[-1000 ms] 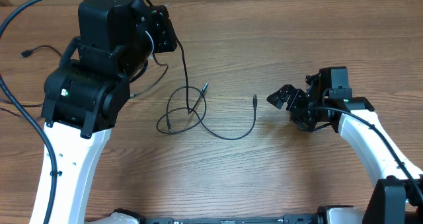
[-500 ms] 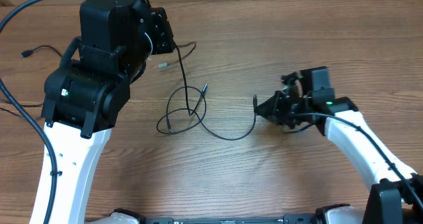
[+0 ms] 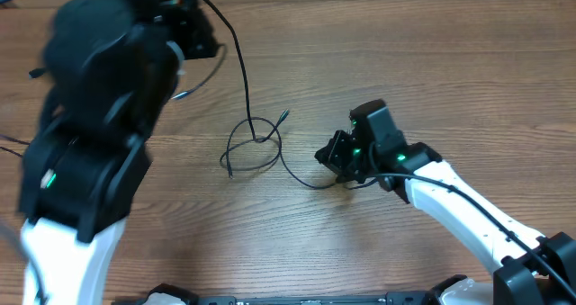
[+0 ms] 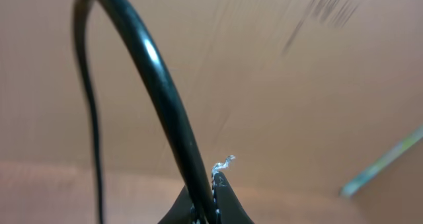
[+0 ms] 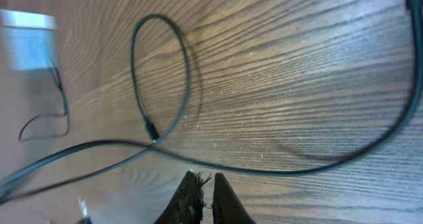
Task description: Untangle cables
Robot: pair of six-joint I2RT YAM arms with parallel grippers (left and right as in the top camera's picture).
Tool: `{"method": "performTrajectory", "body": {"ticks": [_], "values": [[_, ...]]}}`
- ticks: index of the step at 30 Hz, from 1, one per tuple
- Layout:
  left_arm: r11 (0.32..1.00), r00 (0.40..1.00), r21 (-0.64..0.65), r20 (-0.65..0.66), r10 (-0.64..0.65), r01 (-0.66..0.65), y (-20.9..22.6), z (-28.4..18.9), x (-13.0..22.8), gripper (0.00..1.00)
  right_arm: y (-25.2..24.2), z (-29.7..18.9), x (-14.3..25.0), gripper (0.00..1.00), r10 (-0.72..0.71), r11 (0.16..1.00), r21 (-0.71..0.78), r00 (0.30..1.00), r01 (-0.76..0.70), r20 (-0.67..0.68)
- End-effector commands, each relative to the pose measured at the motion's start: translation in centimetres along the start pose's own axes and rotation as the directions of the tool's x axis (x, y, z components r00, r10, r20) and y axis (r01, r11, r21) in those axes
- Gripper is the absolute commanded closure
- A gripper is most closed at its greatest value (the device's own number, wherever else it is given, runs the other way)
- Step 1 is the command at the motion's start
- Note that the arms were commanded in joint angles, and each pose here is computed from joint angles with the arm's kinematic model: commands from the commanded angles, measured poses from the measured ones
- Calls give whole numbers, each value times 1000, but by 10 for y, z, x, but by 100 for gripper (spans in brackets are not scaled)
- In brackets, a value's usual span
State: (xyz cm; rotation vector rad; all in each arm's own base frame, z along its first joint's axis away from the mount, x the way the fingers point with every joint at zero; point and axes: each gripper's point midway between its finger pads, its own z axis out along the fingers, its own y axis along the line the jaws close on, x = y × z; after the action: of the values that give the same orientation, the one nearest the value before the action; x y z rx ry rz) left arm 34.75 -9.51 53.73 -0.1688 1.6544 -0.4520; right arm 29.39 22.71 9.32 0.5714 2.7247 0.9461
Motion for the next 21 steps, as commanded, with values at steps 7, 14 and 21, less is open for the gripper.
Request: {"method": "performTrajectory", "body": {"ticks": [7, 14, 21], "values": [[998, 976, 56, 216, -12, 0, -11, -70, -62, 96, 5, 18, 14, 84, 30, 998, 45, 998, -33, 54], [1000, 983, 16, 183, 19, -22, -4, -58, -53, 96, 11, 29, 42, 62, -10, 999, 39, 1000, 11, -29], [998, 991, 64, 132, 10, -18, -12, -52, -42, 96, 39, 32, 24, 38, -200, 977, -58, 977, 204, 69]]}}
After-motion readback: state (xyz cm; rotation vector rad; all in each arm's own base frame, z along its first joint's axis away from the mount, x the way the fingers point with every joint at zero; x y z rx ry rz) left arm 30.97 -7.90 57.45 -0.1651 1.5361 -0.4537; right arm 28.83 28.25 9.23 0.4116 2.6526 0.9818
